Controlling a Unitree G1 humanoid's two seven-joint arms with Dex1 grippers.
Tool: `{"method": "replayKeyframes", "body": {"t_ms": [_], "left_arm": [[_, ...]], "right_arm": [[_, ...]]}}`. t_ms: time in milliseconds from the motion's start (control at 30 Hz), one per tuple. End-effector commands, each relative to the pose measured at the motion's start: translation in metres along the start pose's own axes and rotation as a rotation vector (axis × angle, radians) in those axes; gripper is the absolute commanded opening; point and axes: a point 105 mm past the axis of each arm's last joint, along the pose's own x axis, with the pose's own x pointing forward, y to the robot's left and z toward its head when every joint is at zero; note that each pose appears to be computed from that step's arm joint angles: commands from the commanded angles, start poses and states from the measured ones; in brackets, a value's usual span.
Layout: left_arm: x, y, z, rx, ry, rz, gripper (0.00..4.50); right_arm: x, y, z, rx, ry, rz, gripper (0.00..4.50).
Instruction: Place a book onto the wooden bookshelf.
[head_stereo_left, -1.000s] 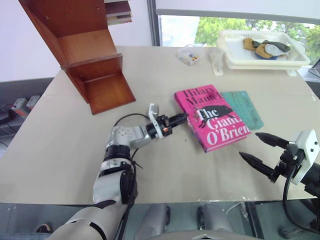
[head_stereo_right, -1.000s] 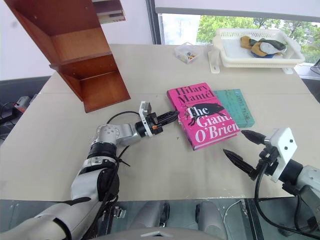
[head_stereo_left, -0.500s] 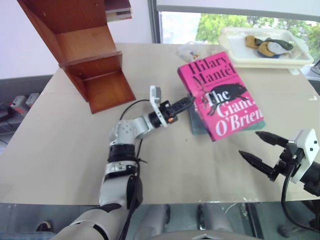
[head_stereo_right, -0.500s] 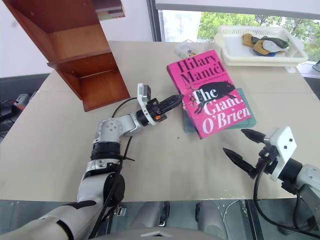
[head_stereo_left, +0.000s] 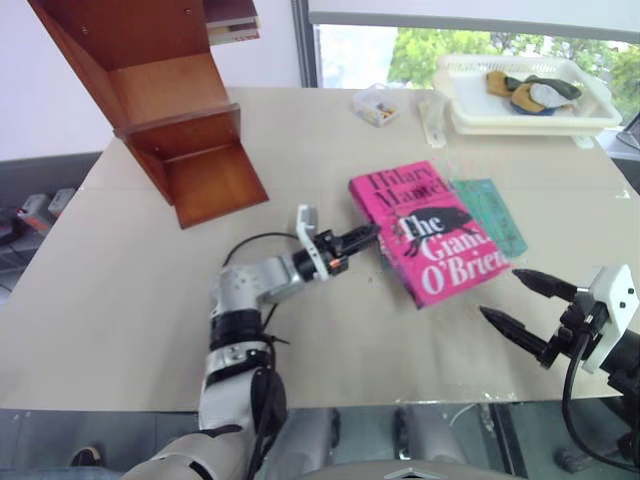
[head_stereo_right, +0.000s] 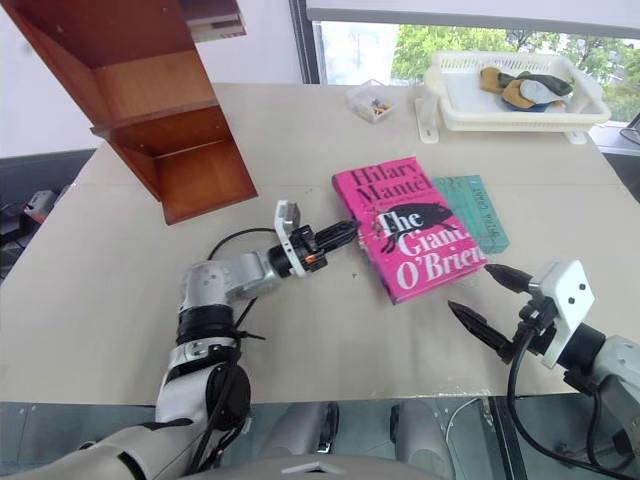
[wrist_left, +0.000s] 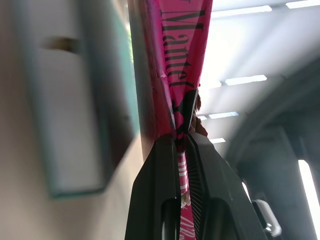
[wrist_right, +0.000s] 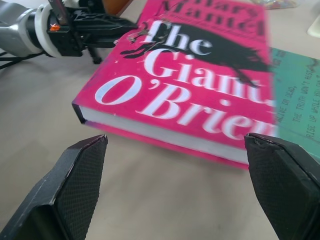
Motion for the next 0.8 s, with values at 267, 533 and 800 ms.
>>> {"method": "replayKeyframes", "body": {"t_ms": [267, 533, 800], "left_arm": [[-0.013, 0.013, -0.002, -0.012, -0.003, 0.078, 1.07], [-0.003, 0.025, -0.012, -0.018, 0.027, 0.104, 3.31], [0.022, 0.025, -0.013, -0.019, 0.046, 0.064, 3.31]], "right_arm": [[0.000, -0.001, 0.012, -0.050, -0.038, 0.011, 4.50], [0.000, 0.000, 0.012, -0.048, -0.044, 0.010, 4.50], [0.000, -0.001, 0.013, -0.050, -0.046, 0.003, 4.50]]}}
